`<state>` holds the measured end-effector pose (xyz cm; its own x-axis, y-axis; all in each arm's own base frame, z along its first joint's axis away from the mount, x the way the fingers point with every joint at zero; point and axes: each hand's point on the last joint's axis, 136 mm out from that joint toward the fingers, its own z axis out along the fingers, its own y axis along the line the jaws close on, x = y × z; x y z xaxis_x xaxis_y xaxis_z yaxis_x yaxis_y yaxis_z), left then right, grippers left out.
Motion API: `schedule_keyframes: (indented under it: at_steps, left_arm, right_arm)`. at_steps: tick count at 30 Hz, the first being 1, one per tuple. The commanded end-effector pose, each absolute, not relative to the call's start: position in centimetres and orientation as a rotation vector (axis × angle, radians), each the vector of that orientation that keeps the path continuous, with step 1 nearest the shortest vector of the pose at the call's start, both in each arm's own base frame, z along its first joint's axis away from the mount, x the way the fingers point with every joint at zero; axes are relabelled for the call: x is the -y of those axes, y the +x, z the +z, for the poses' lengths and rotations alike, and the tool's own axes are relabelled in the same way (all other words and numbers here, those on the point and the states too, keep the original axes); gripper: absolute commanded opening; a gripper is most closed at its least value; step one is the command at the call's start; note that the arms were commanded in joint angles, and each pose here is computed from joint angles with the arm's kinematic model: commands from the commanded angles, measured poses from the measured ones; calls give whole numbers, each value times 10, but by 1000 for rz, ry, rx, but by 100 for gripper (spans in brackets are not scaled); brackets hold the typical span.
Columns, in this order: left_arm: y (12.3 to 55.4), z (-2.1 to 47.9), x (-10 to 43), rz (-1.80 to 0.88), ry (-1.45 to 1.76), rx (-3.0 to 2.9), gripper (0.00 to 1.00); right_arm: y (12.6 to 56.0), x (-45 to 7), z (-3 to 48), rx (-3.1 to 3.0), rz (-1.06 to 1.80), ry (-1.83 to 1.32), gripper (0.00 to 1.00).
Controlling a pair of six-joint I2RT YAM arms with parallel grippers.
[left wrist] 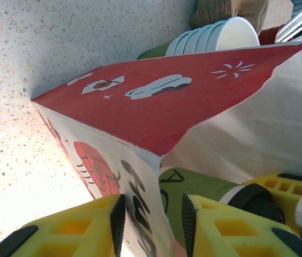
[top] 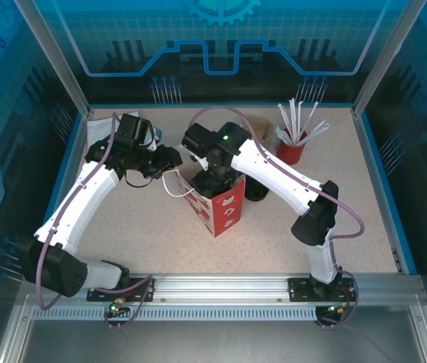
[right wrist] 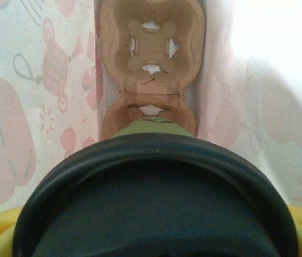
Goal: Pack the takeout coffee
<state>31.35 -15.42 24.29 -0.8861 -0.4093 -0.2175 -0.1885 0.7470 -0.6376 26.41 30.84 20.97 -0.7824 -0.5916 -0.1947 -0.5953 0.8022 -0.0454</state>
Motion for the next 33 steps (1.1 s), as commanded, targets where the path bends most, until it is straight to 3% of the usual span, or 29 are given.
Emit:
schedule_keyframes:
  at_steps: [1, 33]
  left_arm:
    - [306, 244, 155, -906, -473, -2602, 36]
    - [305, 239, 155, -907, -482, -2609, 36]
  right_arm:
    - [266, -307, 196, -2839, 15, -898, 78]
    - [265, -306, 161, -2921, 20, -879, 78]
